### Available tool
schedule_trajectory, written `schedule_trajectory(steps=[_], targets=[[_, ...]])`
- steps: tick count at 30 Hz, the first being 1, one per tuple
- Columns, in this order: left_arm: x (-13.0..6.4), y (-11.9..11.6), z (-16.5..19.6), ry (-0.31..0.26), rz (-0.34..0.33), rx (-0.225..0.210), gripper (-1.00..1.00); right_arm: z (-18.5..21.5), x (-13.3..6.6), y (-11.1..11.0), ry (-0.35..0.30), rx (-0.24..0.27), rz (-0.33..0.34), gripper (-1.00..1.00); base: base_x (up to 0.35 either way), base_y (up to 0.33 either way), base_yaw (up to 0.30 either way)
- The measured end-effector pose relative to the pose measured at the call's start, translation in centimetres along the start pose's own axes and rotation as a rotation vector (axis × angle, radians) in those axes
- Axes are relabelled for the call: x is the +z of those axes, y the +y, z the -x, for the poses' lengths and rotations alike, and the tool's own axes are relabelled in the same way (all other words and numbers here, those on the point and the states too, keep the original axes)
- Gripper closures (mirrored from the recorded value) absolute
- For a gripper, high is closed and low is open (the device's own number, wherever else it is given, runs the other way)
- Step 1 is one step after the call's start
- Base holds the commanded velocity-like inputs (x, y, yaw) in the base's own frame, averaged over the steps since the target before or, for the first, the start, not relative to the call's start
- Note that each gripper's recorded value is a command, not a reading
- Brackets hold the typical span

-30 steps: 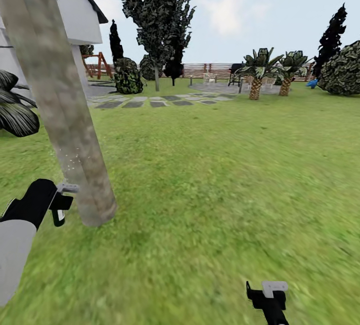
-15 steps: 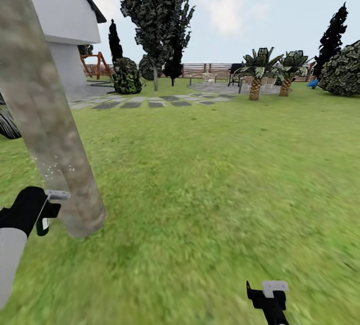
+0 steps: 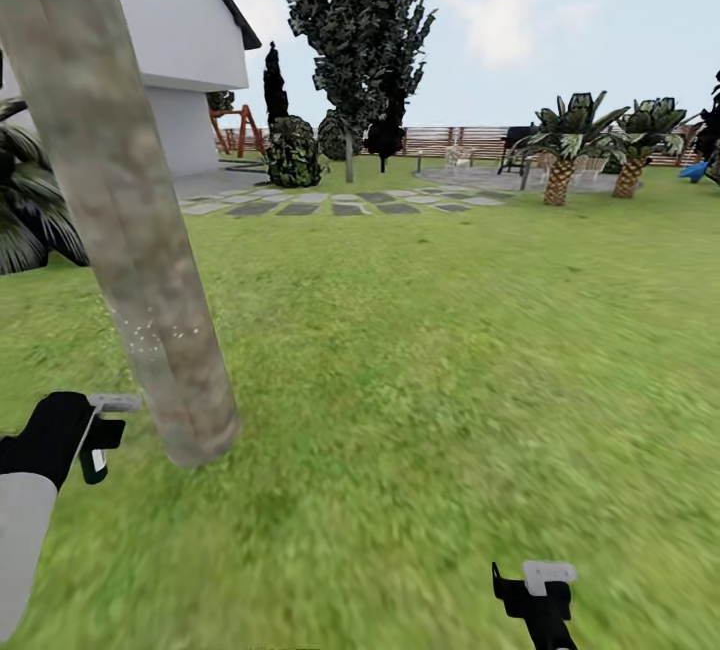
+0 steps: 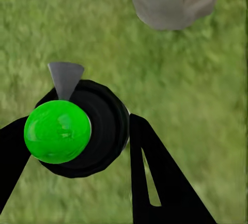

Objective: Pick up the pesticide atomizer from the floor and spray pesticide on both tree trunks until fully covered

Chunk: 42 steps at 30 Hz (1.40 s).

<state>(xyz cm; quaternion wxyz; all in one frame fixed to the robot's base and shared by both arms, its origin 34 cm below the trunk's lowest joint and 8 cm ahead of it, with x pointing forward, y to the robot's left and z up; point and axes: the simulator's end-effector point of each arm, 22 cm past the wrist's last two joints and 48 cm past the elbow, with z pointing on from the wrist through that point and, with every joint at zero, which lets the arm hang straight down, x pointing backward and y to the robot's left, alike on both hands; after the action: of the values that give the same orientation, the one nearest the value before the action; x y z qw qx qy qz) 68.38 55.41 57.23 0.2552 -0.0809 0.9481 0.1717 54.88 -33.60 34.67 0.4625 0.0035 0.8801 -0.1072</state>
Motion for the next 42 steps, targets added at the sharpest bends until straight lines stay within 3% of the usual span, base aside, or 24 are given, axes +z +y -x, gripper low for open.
schedule_trajectory(steps=[3,14,18,20,26,28,32,42], targets=[[-0.1,-2.2,0.5,-0.012,-0.015,0.004,1.00,0.0,0.0,0.0,0.001,0.000,0.001,-1.00,0.000,0.000,0.256],[0.0,-4.8,0.3,-0.011,-0.044,0.012,1.00,0.0,0.0,-0.2,0.000,-0.002,-0.002,-1.00,0.294,-0.019,0.007],[0.0,-8.0,0.2,-0.010,-0.084,0.026,1.00,0.0,0.0,-0.2,0.000,-0.002,-0.003,-1.00,0.099,-0.235,0.000],[-0.1,-8.5,0.2,-0.010,-0.086,0.033,1.00,0.0,0.0,-0.2,0.000,-0.002,-0.003,-1.00,0.012,-0.146,0.000],[0.2,-1.6,-0.2,-0.003,0.000,-0.006,1.00,0.0,0.0,0.0,0.000,0.000,0.000,-1.00,0.001,-0.014,0.123],[0.2,-2.1,-0.2,-0.004,-0.012,-0.011,1.00,0.0,0.0,0.0,0.001,0.000,0.000,-1.00,0.020,-0.072,0.268],[0.2,-6.1,-0.1,-0.005,-0.061,0.007,1.00,0.0,0.0,0.0,0.000,0.000,0.000,-1.00,0.104,-0.222,0.171],[0.2,-6.1,-0.2,-0.004,-0.059,0.010,1.00,0.0,0.0,0.0,-0.001,0.000,0.000,-1.00,0.130,-0.248,0.032]])
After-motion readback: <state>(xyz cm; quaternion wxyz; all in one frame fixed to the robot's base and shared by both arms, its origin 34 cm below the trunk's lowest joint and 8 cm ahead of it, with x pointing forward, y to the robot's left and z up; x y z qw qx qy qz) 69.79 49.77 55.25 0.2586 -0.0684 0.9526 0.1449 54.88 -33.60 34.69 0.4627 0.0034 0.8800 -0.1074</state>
